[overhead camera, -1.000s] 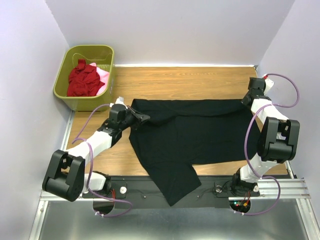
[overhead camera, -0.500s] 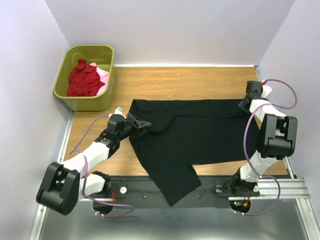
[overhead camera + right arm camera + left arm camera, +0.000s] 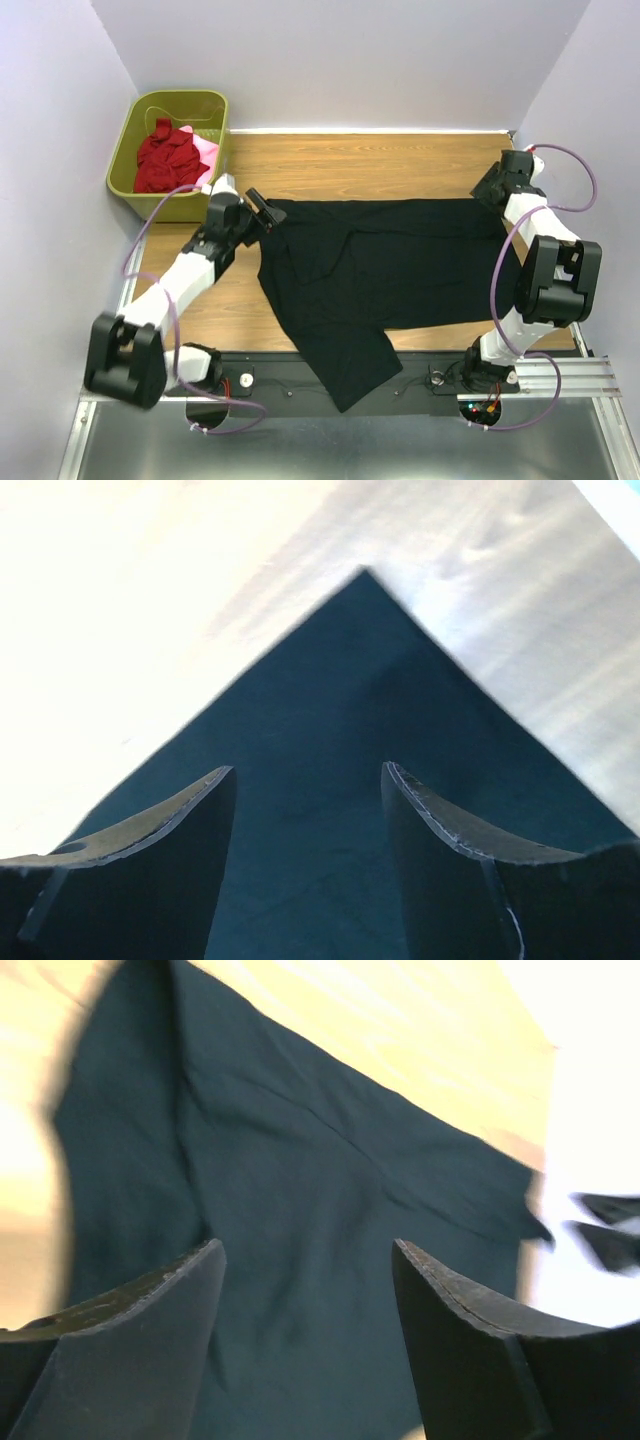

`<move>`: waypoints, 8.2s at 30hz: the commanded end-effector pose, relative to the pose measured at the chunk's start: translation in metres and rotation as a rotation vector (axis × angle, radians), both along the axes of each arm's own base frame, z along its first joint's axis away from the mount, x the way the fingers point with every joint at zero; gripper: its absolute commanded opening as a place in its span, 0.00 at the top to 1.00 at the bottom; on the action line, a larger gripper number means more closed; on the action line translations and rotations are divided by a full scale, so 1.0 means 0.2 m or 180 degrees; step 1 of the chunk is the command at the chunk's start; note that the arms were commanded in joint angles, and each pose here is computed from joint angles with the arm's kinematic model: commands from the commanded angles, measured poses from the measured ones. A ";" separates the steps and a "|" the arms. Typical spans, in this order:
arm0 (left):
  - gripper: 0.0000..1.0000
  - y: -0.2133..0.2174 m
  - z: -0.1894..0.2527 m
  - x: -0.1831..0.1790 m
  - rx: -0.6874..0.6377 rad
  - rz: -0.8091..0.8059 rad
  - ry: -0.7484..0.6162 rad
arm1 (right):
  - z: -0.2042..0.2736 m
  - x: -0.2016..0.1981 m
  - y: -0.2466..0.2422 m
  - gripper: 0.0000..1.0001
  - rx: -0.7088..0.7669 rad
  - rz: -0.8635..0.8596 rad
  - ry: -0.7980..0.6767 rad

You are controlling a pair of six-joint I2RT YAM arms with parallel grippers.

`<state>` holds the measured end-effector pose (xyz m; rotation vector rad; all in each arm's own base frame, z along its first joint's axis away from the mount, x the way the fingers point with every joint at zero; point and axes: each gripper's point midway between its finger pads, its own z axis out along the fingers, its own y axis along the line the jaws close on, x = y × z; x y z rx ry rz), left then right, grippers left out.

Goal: Fold and stack the t-shirts
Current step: Fold the tshirt

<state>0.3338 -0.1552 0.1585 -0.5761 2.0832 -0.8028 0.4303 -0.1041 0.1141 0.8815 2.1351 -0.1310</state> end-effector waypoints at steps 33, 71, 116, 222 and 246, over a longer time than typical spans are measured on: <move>1.00 0.01 -0.37 0.60 0.0606 -0.0358 0.0329 | -0.14 0.21 0.09 0.37 0.0306 0.0453 0.0020; 1.00 0.09 -0.52 0.61 0.0868 -0.0195 0.0510 | -0.19 0.14 -0.18 0.46 0.0061 -0.0110 0.0147; 1.00 0.01 -0.54 0.61 0.0968 -0.0489 0.0488 | -0.29 -0.16 -0.26 0.68 0.0965 -0.0461 0.0224; 1.00 0.02 -0.54 0.63 0.0990 -0.0483 0.0499 | -0.05 0.01 -0.40 0.99 0.1014 -0.0323 -0.0128; 1.00 0.00 -0.55 0.63 0.0566 -0.0403 0.0607 | 0.35 0.69 -0.31 0.99 0.0827 0.0650 -0.1188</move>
